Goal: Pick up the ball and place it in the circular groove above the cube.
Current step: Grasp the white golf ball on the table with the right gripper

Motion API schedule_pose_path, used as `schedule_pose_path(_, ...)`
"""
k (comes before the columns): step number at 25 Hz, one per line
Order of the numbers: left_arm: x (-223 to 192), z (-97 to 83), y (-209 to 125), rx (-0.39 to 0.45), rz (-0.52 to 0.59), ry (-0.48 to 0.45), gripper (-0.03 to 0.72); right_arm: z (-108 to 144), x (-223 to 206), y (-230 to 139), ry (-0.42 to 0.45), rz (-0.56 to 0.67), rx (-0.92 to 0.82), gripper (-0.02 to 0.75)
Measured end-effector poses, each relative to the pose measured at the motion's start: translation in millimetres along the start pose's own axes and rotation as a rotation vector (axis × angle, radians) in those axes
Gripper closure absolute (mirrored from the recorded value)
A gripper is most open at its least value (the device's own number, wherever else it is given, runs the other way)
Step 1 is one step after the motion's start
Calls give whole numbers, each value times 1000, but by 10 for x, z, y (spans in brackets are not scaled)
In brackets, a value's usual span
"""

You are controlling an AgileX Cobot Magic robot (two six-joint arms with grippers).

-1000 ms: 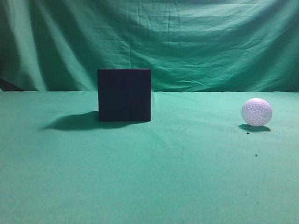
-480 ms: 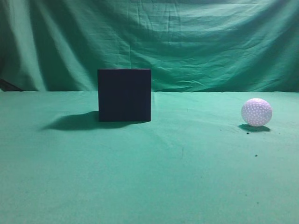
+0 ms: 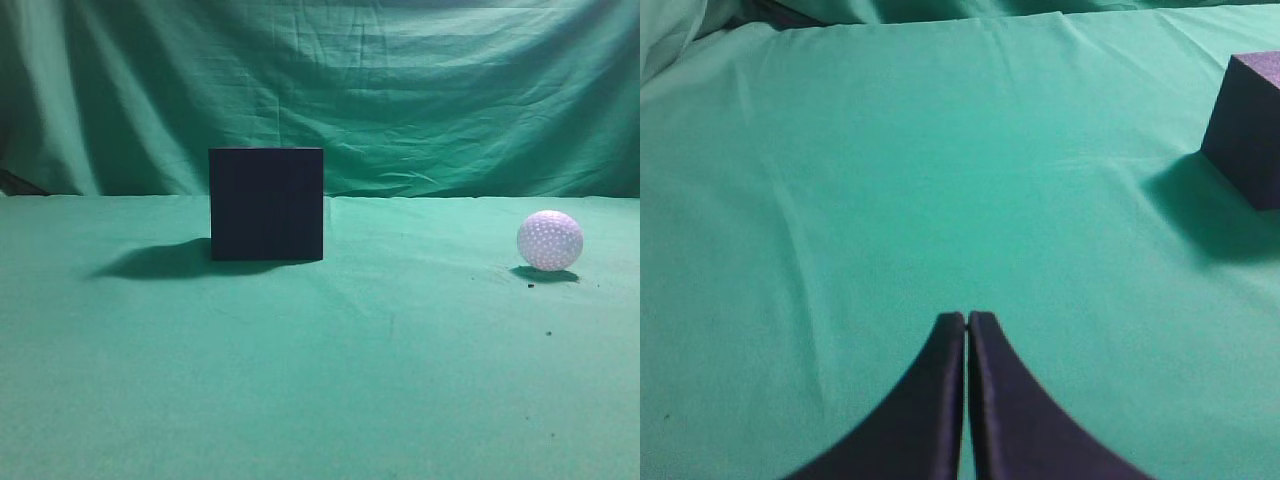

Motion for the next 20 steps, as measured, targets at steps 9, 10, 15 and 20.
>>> schedule_pose_path(9, 0, 0, 0, 0, 0, 0, 688, -115, 112, 468, 31, -442, -581, 689)
schedule_pose_path(10, 0, 0, 0, 0, 0, 0, 688, -139, 128, 524, 34, -427, -604, 689)
schedule_pose_path(15, 0, 0, 0, 0, 0, 0, 688, -247, 25, 820, 58, -182, -760, 689)
schedule_pose_path(20, 0, 0, 0, 0, 0, 0, 688, -254, -301, 896, 55, 44, -774, 689)
Point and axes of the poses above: a point on each arm's last joint axis where the gripper is mounted, x pointing back along that axis away from the gripper, z along the wrist's bending axis when the last joint is at zero, y = z × x, the point moved 1 cm from there along -x, pointing out along that axis toward the gripper, and after that the axes turned 4 degrees about -x, right-handed, at the moved point
